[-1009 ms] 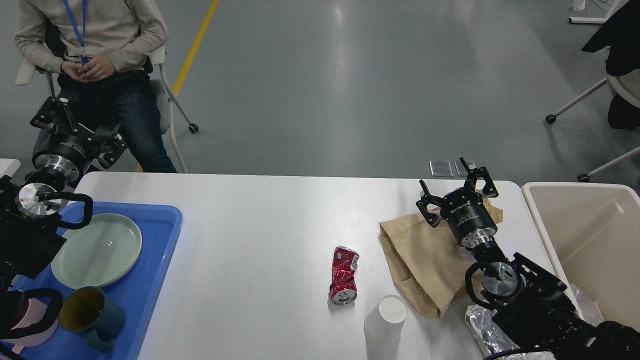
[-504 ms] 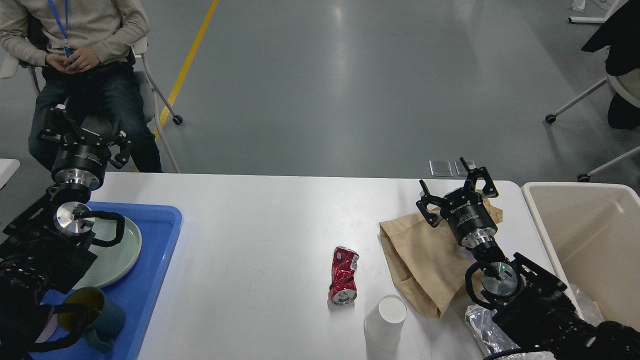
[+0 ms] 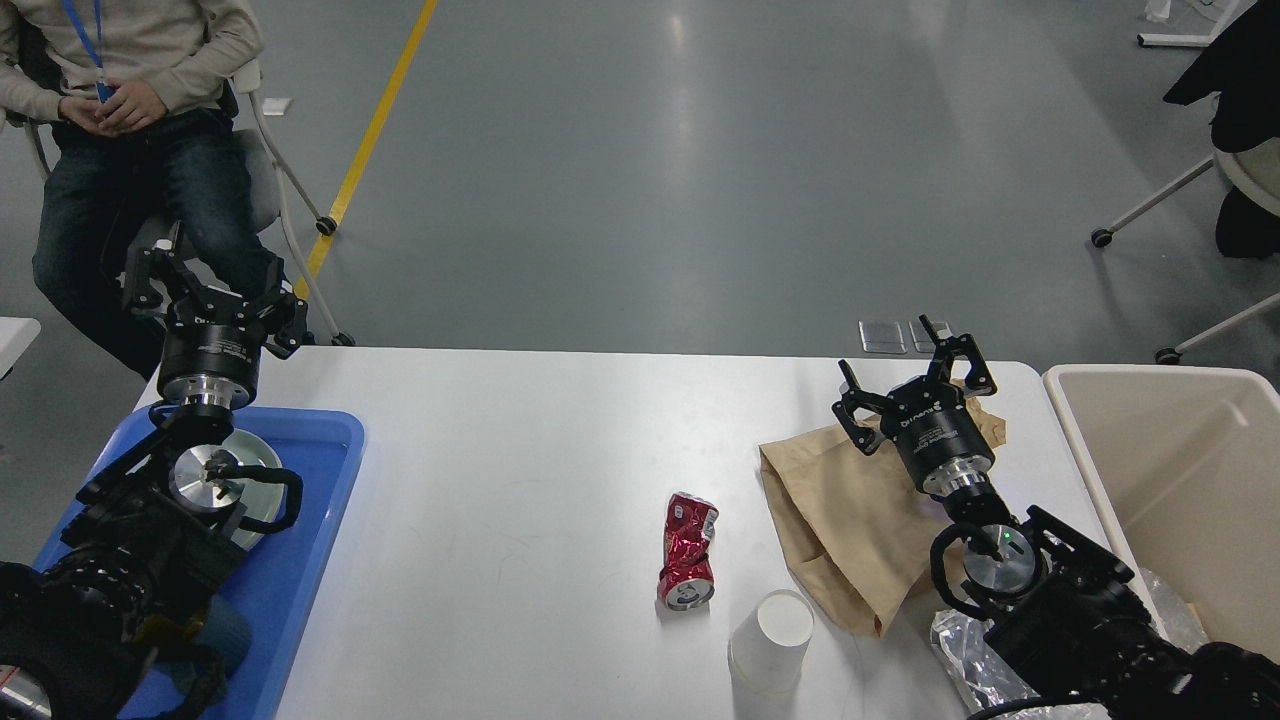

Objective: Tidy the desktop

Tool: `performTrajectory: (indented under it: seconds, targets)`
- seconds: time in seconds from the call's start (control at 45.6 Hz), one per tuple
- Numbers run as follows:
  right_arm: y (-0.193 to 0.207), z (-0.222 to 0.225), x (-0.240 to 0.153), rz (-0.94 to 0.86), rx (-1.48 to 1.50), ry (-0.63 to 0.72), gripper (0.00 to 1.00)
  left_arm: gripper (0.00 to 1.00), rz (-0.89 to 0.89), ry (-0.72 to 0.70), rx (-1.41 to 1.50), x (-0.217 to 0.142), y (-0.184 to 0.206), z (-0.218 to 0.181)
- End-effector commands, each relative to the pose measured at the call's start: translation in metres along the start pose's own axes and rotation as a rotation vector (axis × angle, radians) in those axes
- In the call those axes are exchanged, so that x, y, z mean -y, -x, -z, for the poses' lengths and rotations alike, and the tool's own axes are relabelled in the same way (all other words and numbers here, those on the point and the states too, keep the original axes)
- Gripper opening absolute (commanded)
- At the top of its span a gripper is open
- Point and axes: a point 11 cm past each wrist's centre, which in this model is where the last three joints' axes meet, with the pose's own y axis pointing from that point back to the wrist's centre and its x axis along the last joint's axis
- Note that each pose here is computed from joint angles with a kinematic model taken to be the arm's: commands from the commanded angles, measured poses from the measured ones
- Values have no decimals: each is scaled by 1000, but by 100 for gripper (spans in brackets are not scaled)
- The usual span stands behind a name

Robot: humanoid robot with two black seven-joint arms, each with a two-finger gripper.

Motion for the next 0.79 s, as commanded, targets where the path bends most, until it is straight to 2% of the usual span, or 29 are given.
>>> performTrajectory:
  seconds: [0.0, 0.219, 0.767]
  targets:
    - [0, 0, 0, 0, 0, -1, 100, 96, -10, 14, 7, -10, -6, 7]
    - [0, 0, 0, 0, 0, 0, 100, 96, -20, 45, -14, -24, -14, 14]
    - [0, 0, 0, 0, -1, 1, 100, 96, -19, 80, -15, -25, -14, 11]
